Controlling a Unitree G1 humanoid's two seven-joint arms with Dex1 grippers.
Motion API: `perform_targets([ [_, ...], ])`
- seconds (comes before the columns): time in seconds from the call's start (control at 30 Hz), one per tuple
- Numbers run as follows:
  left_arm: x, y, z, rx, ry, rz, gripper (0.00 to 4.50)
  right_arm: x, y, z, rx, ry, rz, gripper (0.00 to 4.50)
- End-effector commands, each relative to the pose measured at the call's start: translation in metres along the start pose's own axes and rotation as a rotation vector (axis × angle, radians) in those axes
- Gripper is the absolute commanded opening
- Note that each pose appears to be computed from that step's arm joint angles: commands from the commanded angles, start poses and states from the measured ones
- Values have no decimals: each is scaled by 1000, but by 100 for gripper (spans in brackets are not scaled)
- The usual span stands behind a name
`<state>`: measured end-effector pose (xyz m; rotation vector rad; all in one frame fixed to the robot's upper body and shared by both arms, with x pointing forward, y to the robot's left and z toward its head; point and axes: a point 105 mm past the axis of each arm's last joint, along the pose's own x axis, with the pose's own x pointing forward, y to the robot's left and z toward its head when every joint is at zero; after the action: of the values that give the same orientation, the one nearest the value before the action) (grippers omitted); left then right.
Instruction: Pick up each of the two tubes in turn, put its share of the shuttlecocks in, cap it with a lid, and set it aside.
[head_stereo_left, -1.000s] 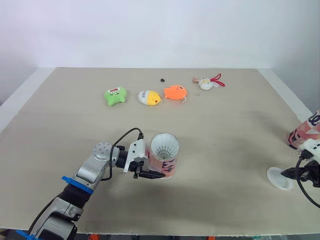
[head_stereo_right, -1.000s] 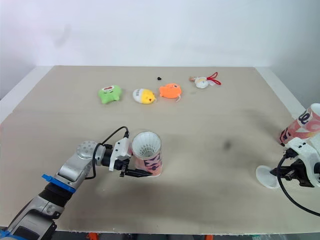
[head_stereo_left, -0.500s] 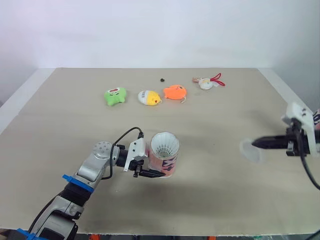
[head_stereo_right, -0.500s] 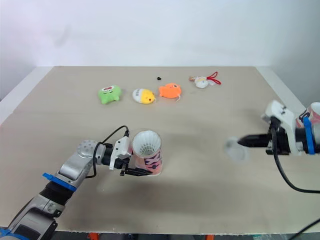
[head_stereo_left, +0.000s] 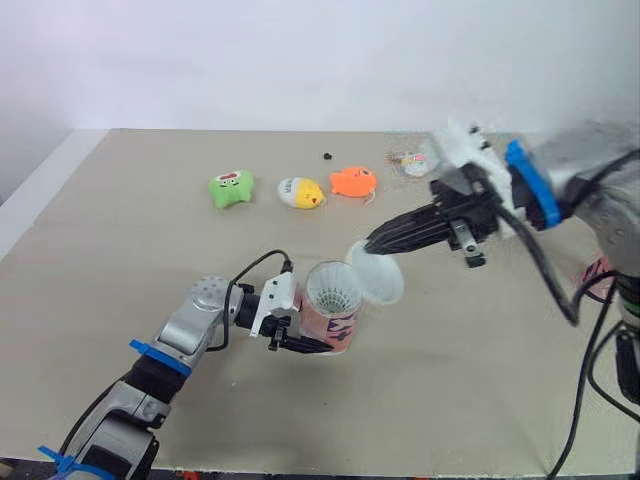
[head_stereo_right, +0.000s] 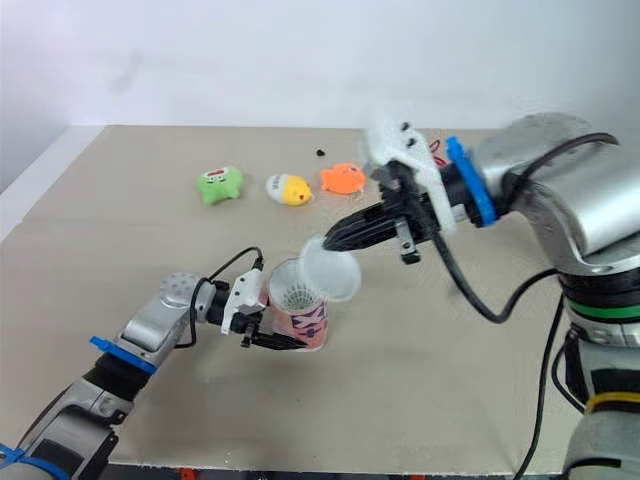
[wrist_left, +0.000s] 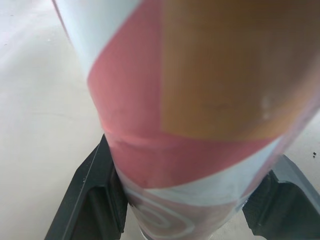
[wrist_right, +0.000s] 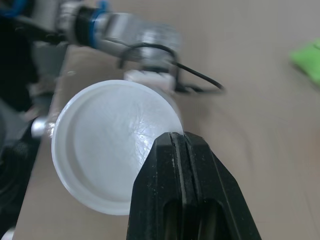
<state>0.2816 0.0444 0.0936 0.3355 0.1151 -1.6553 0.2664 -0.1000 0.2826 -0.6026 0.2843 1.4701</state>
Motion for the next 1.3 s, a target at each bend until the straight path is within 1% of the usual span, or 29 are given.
perform_targets([
  [0.03,-2,-11,-35,-114,150,-35,243,37,4,15,-204,127,120,6],
  [0.17,-6,-13,-40,-136,196,-50,243,52,4,14,-310,202,156,6],
  [0.3,-7,-11,-38,-128,196,-44,243,65,-3,12,-449,278,135,6],
  [0.37,-6,-11,-37,-127,194,-43,243,68,-9,10,-482,303,108,6],
  [0.7,-5,-9,-36,-123,182,-35,243,61,-23,20,-628,347,45,6],
  [0.9,-4,-9,-34,-120,171,-28,243,53,-25,28,-662,333,15,6],
  [1.17,-4,-8,-34,-122,167,-27,243,42,-31,43,-659,294,-41,6],
  [1.3,-4,-7,-34,-123,163,-21,243,42,-30,33,-637,315,-16,6],
])
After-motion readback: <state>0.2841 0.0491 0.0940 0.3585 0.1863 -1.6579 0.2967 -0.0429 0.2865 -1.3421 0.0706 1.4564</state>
